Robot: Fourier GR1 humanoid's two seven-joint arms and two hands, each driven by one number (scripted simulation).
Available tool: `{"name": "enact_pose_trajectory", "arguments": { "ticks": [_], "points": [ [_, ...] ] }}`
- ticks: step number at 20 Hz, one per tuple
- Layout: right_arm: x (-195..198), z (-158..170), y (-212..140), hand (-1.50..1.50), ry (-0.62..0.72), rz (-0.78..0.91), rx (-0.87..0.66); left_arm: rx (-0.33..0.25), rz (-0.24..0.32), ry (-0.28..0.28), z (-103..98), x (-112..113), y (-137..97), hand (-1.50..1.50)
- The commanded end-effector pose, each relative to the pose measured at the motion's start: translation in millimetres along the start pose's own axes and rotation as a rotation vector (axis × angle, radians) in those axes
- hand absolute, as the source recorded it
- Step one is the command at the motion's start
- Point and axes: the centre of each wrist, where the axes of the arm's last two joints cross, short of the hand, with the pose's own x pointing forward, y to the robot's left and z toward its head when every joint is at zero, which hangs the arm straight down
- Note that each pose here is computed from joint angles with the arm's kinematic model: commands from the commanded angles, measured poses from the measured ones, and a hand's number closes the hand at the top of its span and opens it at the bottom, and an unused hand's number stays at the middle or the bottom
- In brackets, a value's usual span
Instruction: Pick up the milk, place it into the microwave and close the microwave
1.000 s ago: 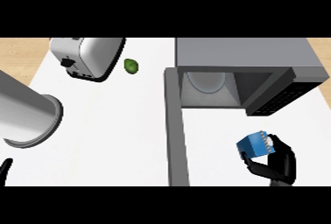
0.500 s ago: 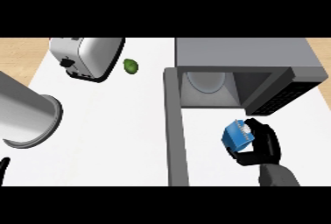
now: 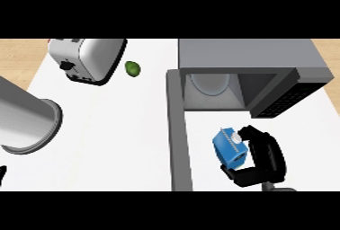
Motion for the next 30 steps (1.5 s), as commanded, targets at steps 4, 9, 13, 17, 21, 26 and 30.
{"name": "enact_pose_trajectory", "arguments": {
  "ticks": [4, 9, 13, 17, 21, 26, 30],
  "points": [
    [47.6, 10.7, 37.9, 1.5, 0.024, -0.018, -0.071, 0.006, 0.002, -0.01, 15.2, 13.8, -0.2, -1.5],
    [60.9, -3.1, 58.3, 1.5, 0.007, -0.003, -0.075, 0.007, -0.005, 0.002, 17.8, -14.5, 13.9, -1.5],
    [55.0, -23.5, 86.6, 1.5, -0.018, 0.031, -0.069, 0.034, 0.002, 0.007, 17.0, 16.9, 21.2, -1.5],
    [53.1, -62.3, 98.2, 1.5, -0.043, 0.096, -0.126, 0.032, -0.013, -0.005, 22.9, 18.2, 38.6, -1.5],
    [50.9, -100.1, 97.8, 1.5, -0.027, 0.188, -0.189, 0.055, -0.017, -0.008, 0.9, 3.0, 41.9, -1.5],
    [21.1, -116.7, 77.6, 1.5, 0.07, 0.252, -0.258, -0.007, -0.008, 0.035, 27.7, 5.5, 39.7, -1.5],
    [2.5, -135.5, 51.5, 1.5, 0.087, 0.247, -0.276, 0.007, -0.021, 0.021, 0.5, 14.0, 52.4, -1.5]
  ]
}}
